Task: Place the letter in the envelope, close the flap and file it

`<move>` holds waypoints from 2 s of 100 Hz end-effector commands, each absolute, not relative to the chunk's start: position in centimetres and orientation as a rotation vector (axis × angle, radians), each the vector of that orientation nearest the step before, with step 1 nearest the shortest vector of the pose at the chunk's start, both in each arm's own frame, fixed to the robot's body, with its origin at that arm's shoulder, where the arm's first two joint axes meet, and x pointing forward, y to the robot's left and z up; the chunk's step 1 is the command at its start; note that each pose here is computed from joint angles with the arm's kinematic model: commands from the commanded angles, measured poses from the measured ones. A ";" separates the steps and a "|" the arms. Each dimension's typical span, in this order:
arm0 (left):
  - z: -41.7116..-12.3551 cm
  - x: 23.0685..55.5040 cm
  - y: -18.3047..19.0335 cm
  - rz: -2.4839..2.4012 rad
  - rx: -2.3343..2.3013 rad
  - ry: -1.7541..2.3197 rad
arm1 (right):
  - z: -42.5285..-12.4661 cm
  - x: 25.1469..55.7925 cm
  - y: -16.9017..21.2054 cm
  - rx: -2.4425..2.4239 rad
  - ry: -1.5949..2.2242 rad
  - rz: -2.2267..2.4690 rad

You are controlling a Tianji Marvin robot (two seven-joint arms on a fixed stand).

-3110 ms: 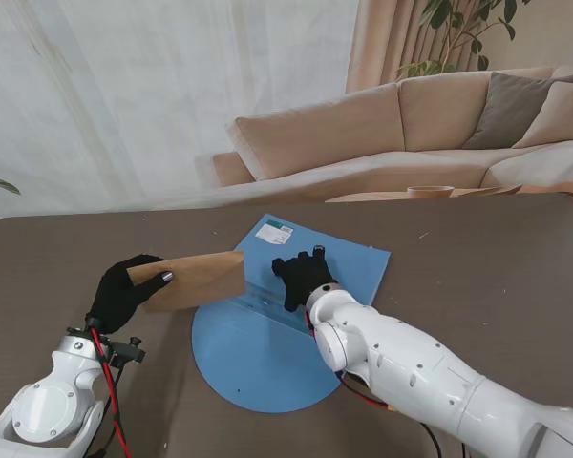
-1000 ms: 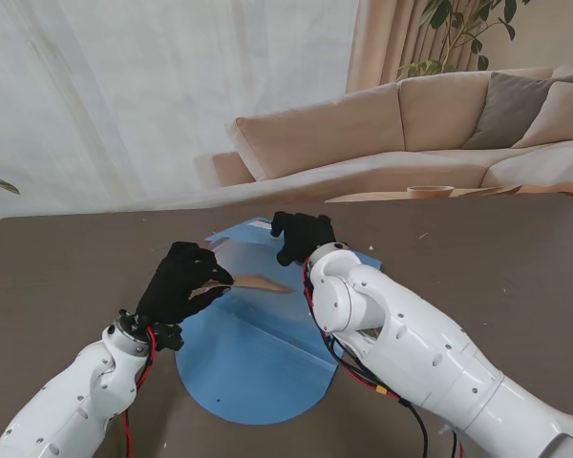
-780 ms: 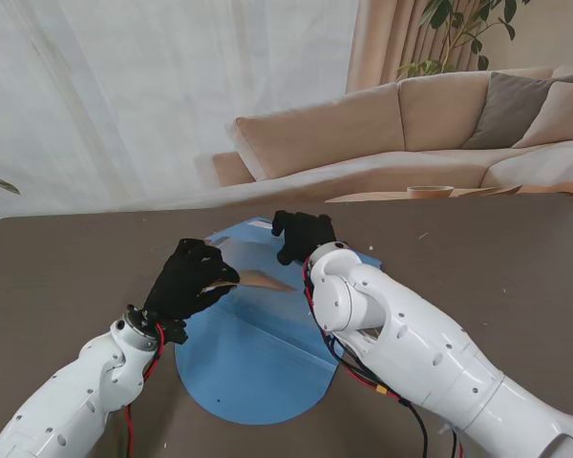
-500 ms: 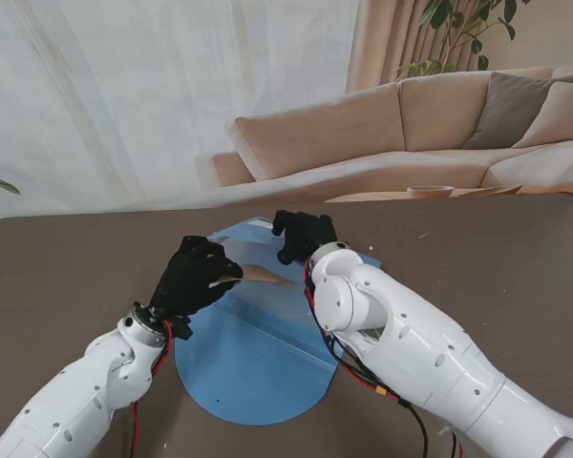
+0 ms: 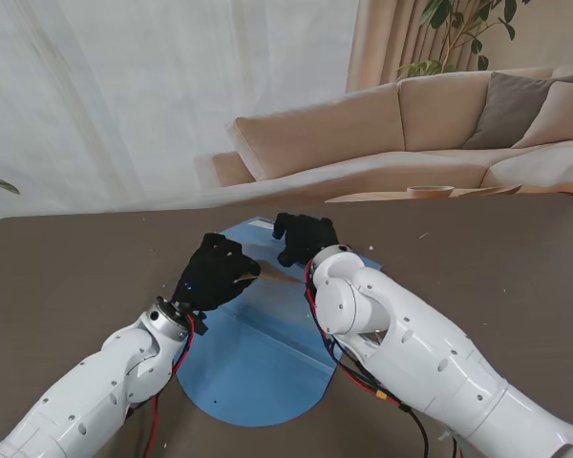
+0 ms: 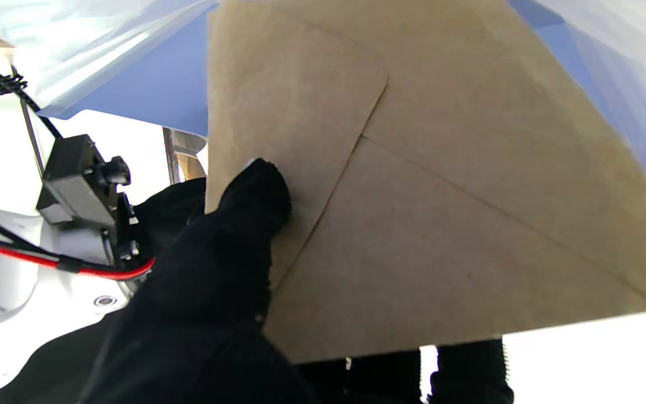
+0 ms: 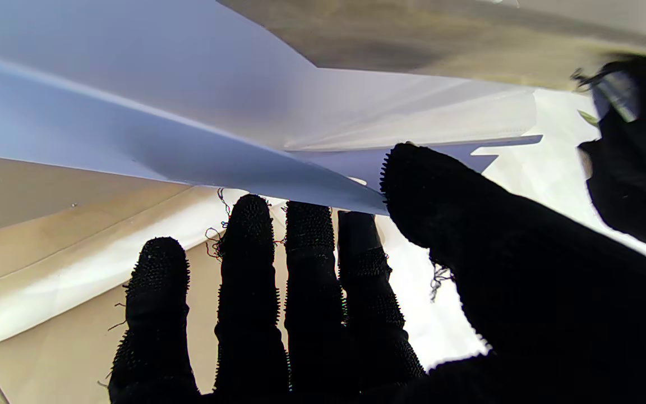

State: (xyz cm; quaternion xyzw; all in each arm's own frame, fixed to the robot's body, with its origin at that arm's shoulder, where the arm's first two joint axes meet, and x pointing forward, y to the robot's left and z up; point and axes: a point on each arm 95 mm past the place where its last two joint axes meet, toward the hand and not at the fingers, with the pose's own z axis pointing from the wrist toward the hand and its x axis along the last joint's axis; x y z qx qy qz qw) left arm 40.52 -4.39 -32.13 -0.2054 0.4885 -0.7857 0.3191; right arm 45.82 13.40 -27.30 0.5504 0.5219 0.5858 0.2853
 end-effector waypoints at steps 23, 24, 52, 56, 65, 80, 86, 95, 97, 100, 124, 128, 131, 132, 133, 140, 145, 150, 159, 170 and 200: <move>-32.0 41.4 -6.2 -2.020 -0.573 1.331 | -27.3 45.3 13.5 1.493 1.406 1.580; -32.0 41.4 -6.2 -2.018 -0.576 1.332 | -27.3 45.2 13.5 1.494 1.406 1.579; -32.1 41.3 -6.4 -1.976 -0.661 1.378 | -27.3 45.0 13.1 1.507 1.400 1.574; -32.1 41.3 -6.4 -1.966 -0.664 1.389 | -27.2 45.0 13.1 1.509 1.400 1.573; -32.0 41.2 -6.1 -1.943 -0.665 1.414 | -27.2 44.9 13.1 1.510 1.400 1.571; -31.8 40.9 -5.3 -1.917 -0.644 1.451 | -27.1 44.9 13.0 1.513 1.397 1.571; -31.8 40.8 -5.0 -1.909 -0.629 1.454 | -27.1 44.8 13.0 1.514 1.395 1.571; -31.8 40.7 -4.7 -1.903 -0.616 1.452 | -27.0 44.8 12.9 1.513 1.393 1.572; -31.8 40.7 -4.7 -1.903 -0.612 1.450 | -27.0 44.8 12.9 1.513 1.393 1.572; -31.8 40.7 -4.7 -1.902 -0.603 1.446 | -27.0 44.8 12.9 1.512 1.393 1.571; -32.2 41.1 -5.5 -1.880 -0.569 1.438 | -27.0 44.8 12.9 1.519 1.391 1.576; -32.3 41.2 -5.8 -1.875 -0.563 1.440 | -27.0 44.8 12.9 1.522 1.390 1.579; -32.4 41.3 -6.0 -1.872 -0.556 1.441 | -27.0 44.8 12.9 1.525 1.389 1.581; -32.4 41.3 -6.0 -1.871 -0.554 1.441 | -27.0 44.8 12.9 1.526 1.389 1.582; -32.4 41.3 -6.1 -1.871 -0.552 1.441 | -27.0 44.8 12.9 1.527 1.388 1.583; -32.7 41.4 -6.6 -1.874 -0.534 1.426 | -27.0 44.7 12.9 1.532 1.387 1.587; -32.8 41.5 -6.9 -1.880 -0.522 1.404 | -26.9 44.7 12.8 1.542 1.386 1.592; -33.0 41.6 -7.2 -1.881 -0.520 1.385 | -26.9 44.7 12.8 1.547 1.386 1.595; -33.4 41.6 -7.8 -1.890 -0.525 1.342 | -26.8 44.7 12.7 1.568 1.384 1.602; -33.7 41.7 -8.3 -1.888 -0.528 1.321 | -26.8 44.7 12.6 1.588 1.384 1.608; -34.0 41.9 -9.7 -1.869 -0.558 1.341 | -26.6 44.6 12.5 1.611 1.386 1.616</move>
